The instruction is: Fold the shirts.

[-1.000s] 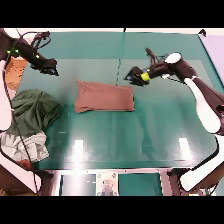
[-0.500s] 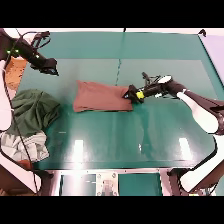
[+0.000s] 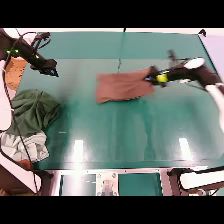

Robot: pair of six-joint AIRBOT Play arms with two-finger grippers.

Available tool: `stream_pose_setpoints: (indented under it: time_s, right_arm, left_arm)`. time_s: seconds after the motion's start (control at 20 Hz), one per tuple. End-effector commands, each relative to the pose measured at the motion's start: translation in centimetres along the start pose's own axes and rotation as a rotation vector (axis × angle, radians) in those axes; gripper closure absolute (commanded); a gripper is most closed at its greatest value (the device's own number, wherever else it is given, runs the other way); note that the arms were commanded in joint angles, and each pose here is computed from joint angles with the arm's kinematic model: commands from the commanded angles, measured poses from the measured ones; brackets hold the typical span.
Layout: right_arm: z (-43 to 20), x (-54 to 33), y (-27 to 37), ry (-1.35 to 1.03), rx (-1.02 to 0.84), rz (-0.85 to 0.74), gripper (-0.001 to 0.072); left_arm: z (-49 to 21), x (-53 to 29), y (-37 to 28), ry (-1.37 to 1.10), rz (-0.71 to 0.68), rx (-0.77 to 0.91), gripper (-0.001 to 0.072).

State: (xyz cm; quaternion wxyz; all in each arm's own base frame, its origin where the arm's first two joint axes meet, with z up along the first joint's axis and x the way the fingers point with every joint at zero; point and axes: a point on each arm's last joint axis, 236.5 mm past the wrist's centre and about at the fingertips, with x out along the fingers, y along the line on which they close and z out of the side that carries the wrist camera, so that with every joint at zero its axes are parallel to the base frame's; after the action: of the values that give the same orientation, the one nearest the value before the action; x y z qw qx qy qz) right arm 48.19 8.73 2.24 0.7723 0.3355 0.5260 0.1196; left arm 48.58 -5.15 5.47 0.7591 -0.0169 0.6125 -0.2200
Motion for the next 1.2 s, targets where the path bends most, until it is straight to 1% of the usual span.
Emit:
stream_pose_setpoints:
  time_s: [0.0, 0.15, 0.25, 0.45, 0.55, 0.7, 0.8, 0.95, 1.0, 1.05, 1.1, 1.15]
  right_arm:
    - [3.1, -12.4, -10.4, -0.163, 0.137, -0.271, 0.0696]
    - [2.8, -22.1, -18.5, -0.293, 0.308, -0.396, 0.0696]
    - [1.2, -27.5, -23.6, -0.374, 0.438, -0.465, 0.0696]
    - [-5.8, -33.6, -32.1, -0.404, 0.684, -0.565, 0.0695]
    - [-10.4, -33.8, -35.5, -0.367, 0.805, -0.602, 0.0696]
    - [-16.6, -31.4, -39.0, -0.297, 0.938, -0.632, 0.0695]
    - [-19.0, -29.3, -40.3, -0.278, 0.983, -0.634, 0.0695]
    - [-19.8, -27.9, -41.0, -0.281, 0.994, -0.638, 0.0693]
    - [-19.9, -27.8, -40.8, -0.273, 0.996, -0.634, 0.0585]
    - [-20.3, -27.7, -40.2, -0.240, 1.004, -0.621, 0.0295]
    - [-21.0, -27.6, -39.3, -0.186, 1.016, -0.605, 0.0182]
    - [-21.9, -28.0, -38.3, -0.125, 1.038, -0.602, 0.0183]
  left_arm:
    - [0.0, 0.0, 0.0, -0.001, 0.001, 0.001, 0.0687]
    - [0.0, 0.0, 0.0, -0.002, 0.001, 0.002, 0.0687]
    - [0.0, 0.0, 0.0, -0.001, 0.001, 0.002, 0.0687]
    - [-0.4, 0.5, 0.0, 0.014, -0.009, -0.005, 0.0687]
    - [-0.9, 1.1, 0.1, 0.035, -0.016, -0.013, 0.0687]
    - [-1.1, 1.4, 0.1, 0.042, -0.019, -0.017, 0.0687]
    - [-1.1, 1.4, 0.1, 0.042, -0.019, -0.017, 0.0687]
    - [-1.1, 1.4, 0.1, 0.042, -0.019, -0.017, 0.0687]
    - [-1.1, 1.4, 0.1, 0.041, -0.019, -0.017, 0.0687]
    - [-1.0, 1.4, 0.1, 0.036, -0.017, -0.017, 0.0687]
    - [-0.9, 1.3, 0.2, 0.032, -0.015, -0.017, 0.0687]
    - [-0.7, 1.4, 0.2, 0.027, -0.014, -0.017, 0.0687]
